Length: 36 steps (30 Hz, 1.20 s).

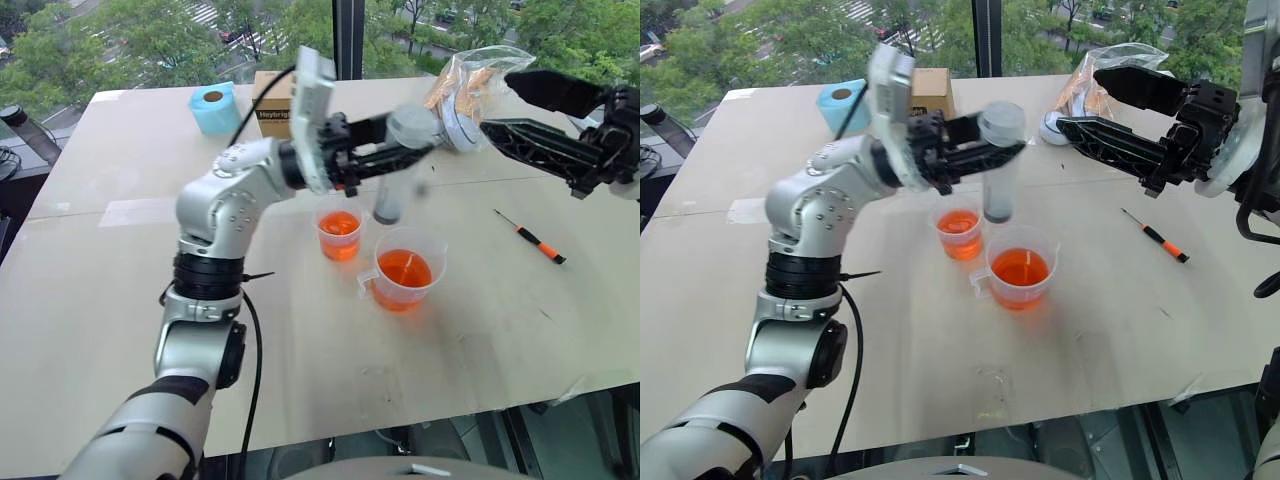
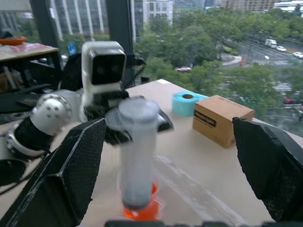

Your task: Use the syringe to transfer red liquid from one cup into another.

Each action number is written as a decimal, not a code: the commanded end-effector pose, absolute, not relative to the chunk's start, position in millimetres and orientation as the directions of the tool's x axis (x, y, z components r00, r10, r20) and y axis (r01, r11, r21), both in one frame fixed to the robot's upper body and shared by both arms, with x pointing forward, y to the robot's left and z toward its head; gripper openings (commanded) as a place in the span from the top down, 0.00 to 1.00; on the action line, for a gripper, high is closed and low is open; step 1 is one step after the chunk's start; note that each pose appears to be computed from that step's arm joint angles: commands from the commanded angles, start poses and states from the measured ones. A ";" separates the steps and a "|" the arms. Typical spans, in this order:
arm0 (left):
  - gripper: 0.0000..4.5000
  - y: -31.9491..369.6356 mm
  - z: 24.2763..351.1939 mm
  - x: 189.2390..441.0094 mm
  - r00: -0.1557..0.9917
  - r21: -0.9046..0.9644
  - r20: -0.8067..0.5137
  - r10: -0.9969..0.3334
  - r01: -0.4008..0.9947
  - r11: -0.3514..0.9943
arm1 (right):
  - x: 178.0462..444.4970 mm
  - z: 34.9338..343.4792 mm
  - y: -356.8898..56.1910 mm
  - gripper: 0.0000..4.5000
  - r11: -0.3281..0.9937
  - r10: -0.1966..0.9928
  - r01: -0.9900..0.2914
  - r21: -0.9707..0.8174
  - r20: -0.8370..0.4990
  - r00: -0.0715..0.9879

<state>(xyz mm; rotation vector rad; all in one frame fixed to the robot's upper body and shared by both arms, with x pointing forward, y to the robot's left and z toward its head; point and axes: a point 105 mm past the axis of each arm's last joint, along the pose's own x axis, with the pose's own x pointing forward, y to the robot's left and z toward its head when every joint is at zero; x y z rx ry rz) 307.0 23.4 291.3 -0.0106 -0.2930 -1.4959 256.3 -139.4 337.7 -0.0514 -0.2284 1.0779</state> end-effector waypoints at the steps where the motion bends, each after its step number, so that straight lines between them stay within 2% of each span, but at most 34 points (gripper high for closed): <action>1: 0.55 7.0 292.6 296.2 0.012 0.271 0.185 -0.983 0.961 0.062 | 244.5 341.3 -135.3 0.00 0.446 0.893 -0.873 -0.198 0.163 0.420; 5: 0.55 -6.7 289.9 291.8 -0.012 0.271 0.199 -0.980 0.962 0.043 | 243.9 335.2 -135.5 0.00 0.446 0.894 -0.871 -0.207 0.143 0.424; 12: 0.55 -12.0 293.5 289.0 -0.023 0.266 0.222 -0.975 0.963 0.038 | 244.2 343.3 -139.5 0.00 0.467 0.882 -0.859 -0.208 0.174 0.437; 17: 0.55 2.1 300.8 302.8 0.048 0.298 0.233 -0.971 0.947 0.119 | 246.8 341.9 -139.5 0.00 0.475 0.878 -0.856 -0.205 0.181 0.444; 21: 0.55 9.2 317.1 314.6 0.126 0.301 0.318 -0.940 0.927 0.226 | 248.9 342.8 -141.0 0.00 0.483 0.873 -0.852 -0.204 0.192 0.449; 23: 0.55 10.0 325.3 312.4 0.117 0.272 0.361 -0.925 0.936 0.224 | 249.8 343.6 -142.2 0.00 0.485 0.872 -0.851 -0.204 0.195 0.450; 24: 0.55 9.9 327.4 309.6 0.103 0.261 0.370 -0.923 0.942 0.210 | 249.9 344.3 -142.8 0.00 0.484 0.872 -0.852 -0.201 0.199 0.448; 27: 0.55 11.0 324.2 286.7 -0.019 0.184 0.350 -0.936 0.982 0.049 | 249.6 346.9 -146.9 0.00 0.475 0.875 -0.861 -0.184 0.204 0.439; 30: 0.55 12.1 312.2 265.7 -0.117 0.169 0.282 -0.952 0.983 -0.071 | 247.4 351.8 -151.3 0.00 0.467 0.878 -0.866 -0.177 0.212 0.430; 32: 0.55 11.6 302.3 260.6 -0.132 0.159 0.241 -0.961 0.983 -0.095 | 245.5 354.3 -152.1 0.00 0.459 0.882 -0.871 -0.176 0.212 0.422; 36: 0.55 6.2 287.0 268.6 -0.082 0.161 0.203 -0.976 0.986 -0.049 | 239.1 350.2 -143.9 0.00 0.410 0.907 -0.898 -0.160 0.178 0.382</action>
